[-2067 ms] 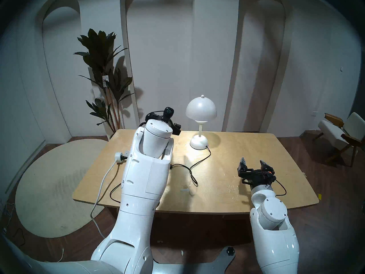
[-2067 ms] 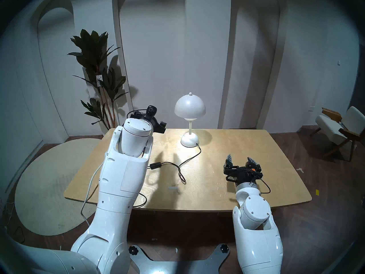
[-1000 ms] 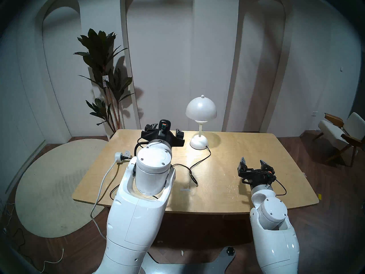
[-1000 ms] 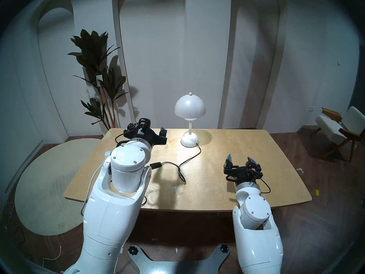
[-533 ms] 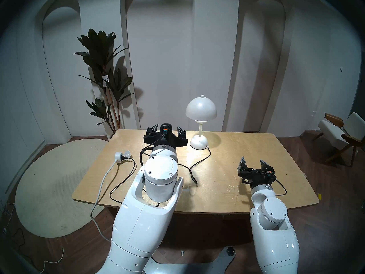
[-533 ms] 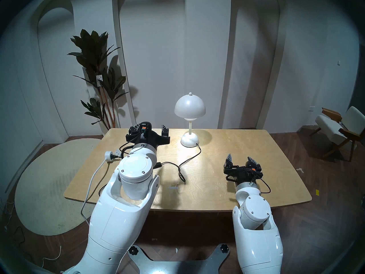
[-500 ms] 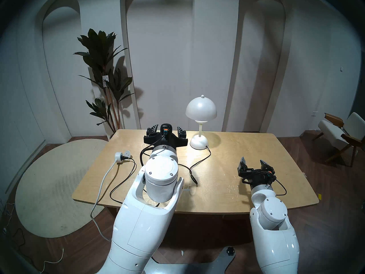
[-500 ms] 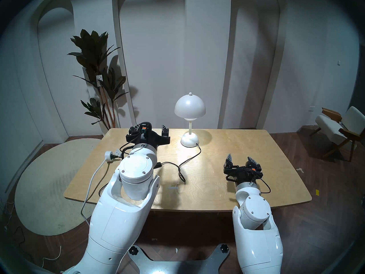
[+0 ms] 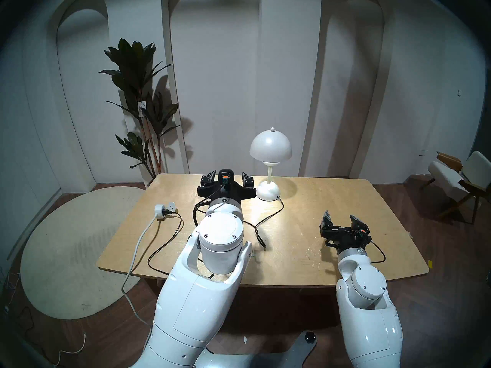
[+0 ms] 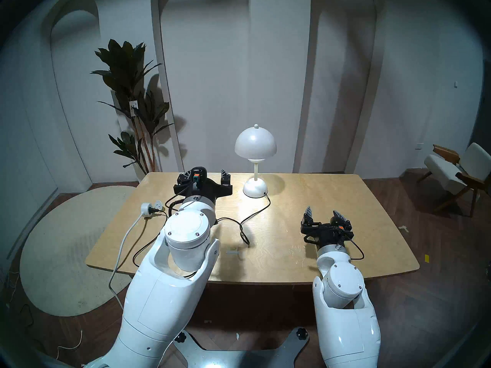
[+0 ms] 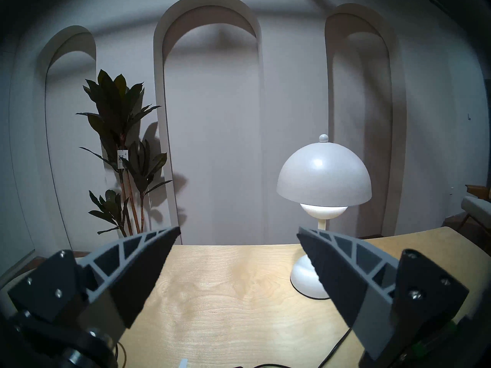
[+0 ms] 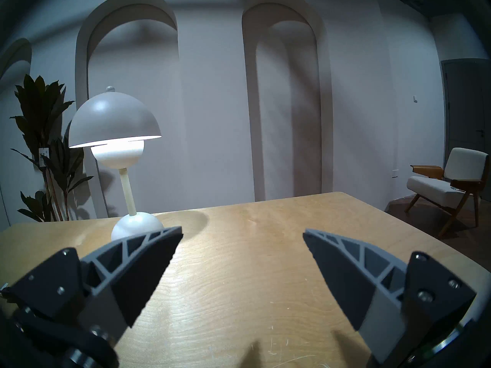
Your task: Turn on the table lamp by pressing the switch
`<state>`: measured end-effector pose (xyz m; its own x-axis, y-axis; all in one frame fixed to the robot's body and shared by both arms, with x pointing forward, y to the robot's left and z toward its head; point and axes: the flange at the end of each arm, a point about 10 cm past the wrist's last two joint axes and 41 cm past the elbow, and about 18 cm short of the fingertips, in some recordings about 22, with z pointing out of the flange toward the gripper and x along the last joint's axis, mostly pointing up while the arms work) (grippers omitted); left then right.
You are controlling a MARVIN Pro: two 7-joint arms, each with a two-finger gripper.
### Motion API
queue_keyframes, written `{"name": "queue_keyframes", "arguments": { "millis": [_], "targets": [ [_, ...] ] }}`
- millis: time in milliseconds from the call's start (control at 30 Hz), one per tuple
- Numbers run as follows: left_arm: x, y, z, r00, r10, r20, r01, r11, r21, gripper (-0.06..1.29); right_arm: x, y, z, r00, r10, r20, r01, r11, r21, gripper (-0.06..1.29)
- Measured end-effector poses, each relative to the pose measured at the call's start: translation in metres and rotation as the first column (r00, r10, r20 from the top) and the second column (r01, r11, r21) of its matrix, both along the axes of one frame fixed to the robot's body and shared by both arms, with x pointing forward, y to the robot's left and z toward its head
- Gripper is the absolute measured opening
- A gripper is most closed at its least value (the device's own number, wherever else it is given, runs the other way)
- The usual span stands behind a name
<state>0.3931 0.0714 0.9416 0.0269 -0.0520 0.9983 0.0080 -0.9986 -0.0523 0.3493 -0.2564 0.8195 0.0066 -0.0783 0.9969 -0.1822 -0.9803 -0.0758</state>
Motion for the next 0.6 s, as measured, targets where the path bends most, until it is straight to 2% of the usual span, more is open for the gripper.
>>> {"name": "queue_keyframes", "arguments": {
  "millis": [600],
  "targets": [
    [-0.0022,0.0050,-0.0059,0.998,-0.040,-0.046,0.041,0.999,0.019,1.20,-0.0001,0.0001,0.0000,1.000,0.000,0.000,0.000,1.000,0.001,1.22]
  ]
}}
